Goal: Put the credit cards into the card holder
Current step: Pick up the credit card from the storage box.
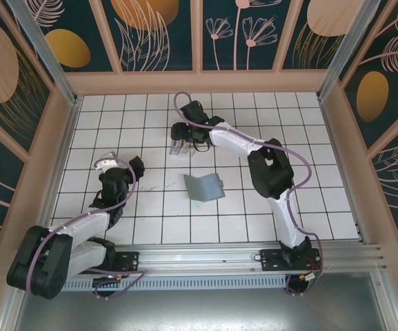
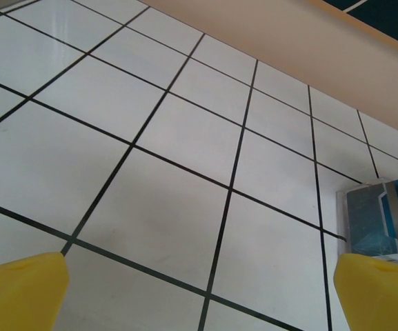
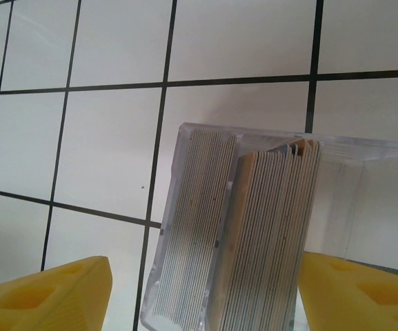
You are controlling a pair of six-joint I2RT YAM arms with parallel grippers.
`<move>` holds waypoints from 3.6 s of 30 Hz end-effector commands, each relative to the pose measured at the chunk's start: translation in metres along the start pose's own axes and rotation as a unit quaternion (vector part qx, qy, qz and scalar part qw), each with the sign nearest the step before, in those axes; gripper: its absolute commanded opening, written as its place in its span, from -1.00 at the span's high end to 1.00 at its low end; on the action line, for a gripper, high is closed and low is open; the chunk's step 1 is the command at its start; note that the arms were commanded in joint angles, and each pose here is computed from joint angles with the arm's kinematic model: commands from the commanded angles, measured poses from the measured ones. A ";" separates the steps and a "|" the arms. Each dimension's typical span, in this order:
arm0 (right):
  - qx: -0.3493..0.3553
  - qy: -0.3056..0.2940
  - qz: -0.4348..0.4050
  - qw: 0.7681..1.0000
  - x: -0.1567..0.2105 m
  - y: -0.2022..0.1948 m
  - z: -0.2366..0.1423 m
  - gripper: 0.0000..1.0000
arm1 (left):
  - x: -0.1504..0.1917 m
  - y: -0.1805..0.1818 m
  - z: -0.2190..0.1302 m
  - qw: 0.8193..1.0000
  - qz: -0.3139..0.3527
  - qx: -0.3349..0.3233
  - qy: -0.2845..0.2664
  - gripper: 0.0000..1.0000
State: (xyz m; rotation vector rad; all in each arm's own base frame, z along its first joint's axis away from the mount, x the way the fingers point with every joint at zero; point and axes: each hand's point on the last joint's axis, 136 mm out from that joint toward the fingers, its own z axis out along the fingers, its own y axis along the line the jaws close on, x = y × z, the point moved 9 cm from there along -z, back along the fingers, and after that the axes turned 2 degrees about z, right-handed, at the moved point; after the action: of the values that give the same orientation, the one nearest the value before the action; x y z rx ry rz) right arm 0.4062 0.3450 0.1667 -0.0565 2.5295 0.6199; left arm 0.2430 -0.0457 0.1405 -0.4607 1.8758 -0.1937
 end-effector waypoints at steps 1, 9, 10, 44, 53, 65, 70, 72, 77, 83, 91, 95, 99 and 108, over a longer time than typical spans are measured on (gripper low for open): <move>0.020 0.023 0.003 1.000 0.012 0.002 0.006 -0.51 | -0.003 0.002 -0.001 1.000 -0.010 -0.005 -0.021 -0.97; 0.033 0.020 0.049 0.998 0.009 0.001 0.004 -0.62 | -0.001 0.000 0.002 1.000 -0.013 0.003 -0.011 -0.97; 0.038 0.023 0.071 0.997 0.008 -0.001 0.003 -0.63 | 0.000 0.001 0.002 1.000 -0.013 0.003 -0.010 -0.97; -0.134 0.031 0.139 0.981 -0.007 -0.007 -0.014 -0.06 | 0.005 -0.001 0.008 1.000 -0.014 0.000 0.005 -0.97; -0.140 0.020 0.135 0.981 -0.006 -0.010 -0.021 0.05 | 0.005 -0.001 0.009 1.000 -0.013 0.000 0.008 -0.97; -0.135 0.016 0.129 0.982 -0.003 -0.014 -0.027 0.11 | 0.009 -0.006 0.018 0.999 -0.008 0.005 0.032 -0.97; -0.123 0.015 0.129 0.984 0.000 -0.018 -0.026 0.11 | 0.009 -0.008 0.019 0.999 -0.006 0.014 0.034 -0.97; -0.125 0.014 0.128 0.984 0.001 -0.019 -0.026 0.14 | 0.009 -0.011 0.020 0.999 -0.003 0.022 0.038 -0.97; -0.133 0.017 0.123 0.983 0.000 -0.017 -0.026 0.25 | 0.010 -0.012 0.022 0.999 -0.003 0.029 0.040 -0.97; -0.133 0.018 0.119 0.984 -0.001 -0.017 -0.025 0.40 | 0.011 -0.013 0.023 0.999 -0.002 0.029 0.044 -0.97; -0.130 0.015 0.117 0.984 -0.002 -0.016 -0.025 0.52 | 0.013 -0.014 0.025 0.998 -0.002 0.034 0.052 -0.97; -0.131 0.016 0.117 0.984 -0.003 -0.016 -0.026 0.56 | 0.014 -0.015 0.026 0.998 -0.003 0.037 0.054 -0.97; -0.127 0.019 0.113 0.985 -0.004 -0.015 -0.026 0.64 | 0.013 -0.015 0.025 0.998 -0.003 0.037 0.053 -0.97; -0.126 0.014 0.119 0.985 -0.006 -0.013 -0.030 0.80 | 0.013 -0.015 0.024 0.998 -0.003 0.041 0.051 -0.97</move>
State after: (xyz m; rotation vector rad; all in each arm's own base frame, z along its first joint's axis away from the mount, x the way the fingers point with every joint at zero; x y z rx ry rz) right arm 0.3969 0.3188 0.1574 0.1763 2.5520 1.0011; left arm 0.2592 -0.0601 0.1158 -0.4117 2.0047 -0.2677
